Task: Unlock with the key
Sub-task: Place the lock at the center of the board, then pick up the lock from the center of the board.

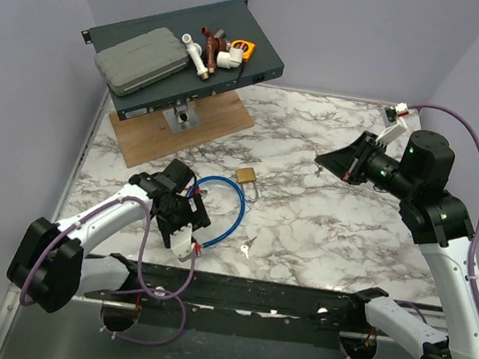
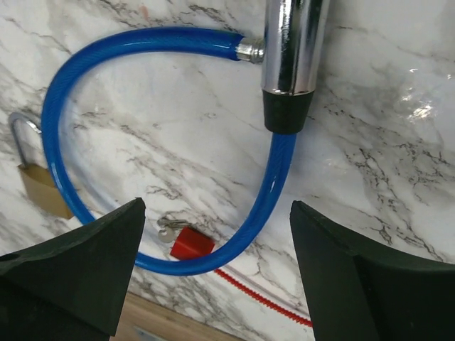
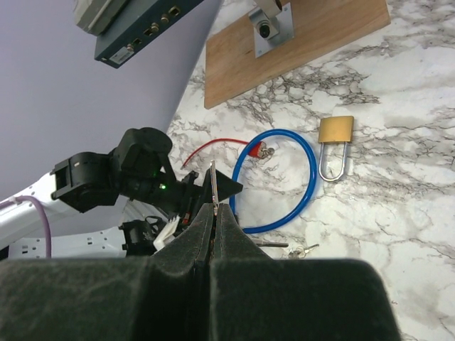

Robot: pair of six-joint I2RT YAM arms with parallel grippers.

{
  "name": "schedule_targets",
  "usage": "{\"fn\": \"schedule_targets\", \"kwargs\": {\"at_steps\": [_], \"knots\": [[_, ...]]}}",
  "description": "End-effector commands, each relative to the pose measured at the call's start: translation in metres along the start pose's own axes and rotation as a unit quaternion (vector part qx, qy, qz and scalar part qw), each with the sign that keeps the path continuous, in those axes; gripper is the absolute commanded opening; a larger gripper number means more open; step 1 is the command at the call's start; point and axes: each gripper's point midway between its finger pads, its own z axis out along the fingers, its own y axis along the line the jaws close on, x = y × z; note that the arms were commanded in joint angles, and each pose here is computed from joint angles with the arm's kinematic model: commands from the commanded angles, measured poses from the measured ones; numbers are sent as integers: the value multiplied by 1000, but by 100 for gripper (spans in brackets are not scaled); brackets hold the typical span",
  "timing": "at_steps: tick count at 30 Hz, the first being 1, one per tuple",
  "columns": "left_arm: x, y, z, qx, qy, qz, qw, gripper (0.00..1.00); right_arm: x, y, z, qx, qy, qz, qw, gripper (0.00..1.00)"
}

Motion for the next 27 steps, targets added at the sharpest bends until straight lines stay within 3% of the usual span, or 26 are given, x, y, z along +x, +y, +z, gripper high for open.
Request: {"fn": "schedule_targets", "kwargs": {"at_steps": [1, 5, 10, 16, 27], "knots": [[5, -14, 11, 50, -13, 38, 998, 81, -7, 3, -2, -4, -17, -8, 1000, 1], [15, -31, 14, 112, -8, 26, 993, 81, -9, 2, -1, 3, -18, -8, 1000, 1], [30, -27, 15, 136, 5, 5, 991, 64, -11, 2, 0, 2, -19, -6, 1000, 1], [24, -34, 20, 153, -9, 45, 987, 61, -10, 0, 4, 3, -17, -5, 1000, 1], [13, -42, 30, 203, -22, 53, 977, 59, -10, -2, 6, 6, -18, -2, 1000, 1]]}}
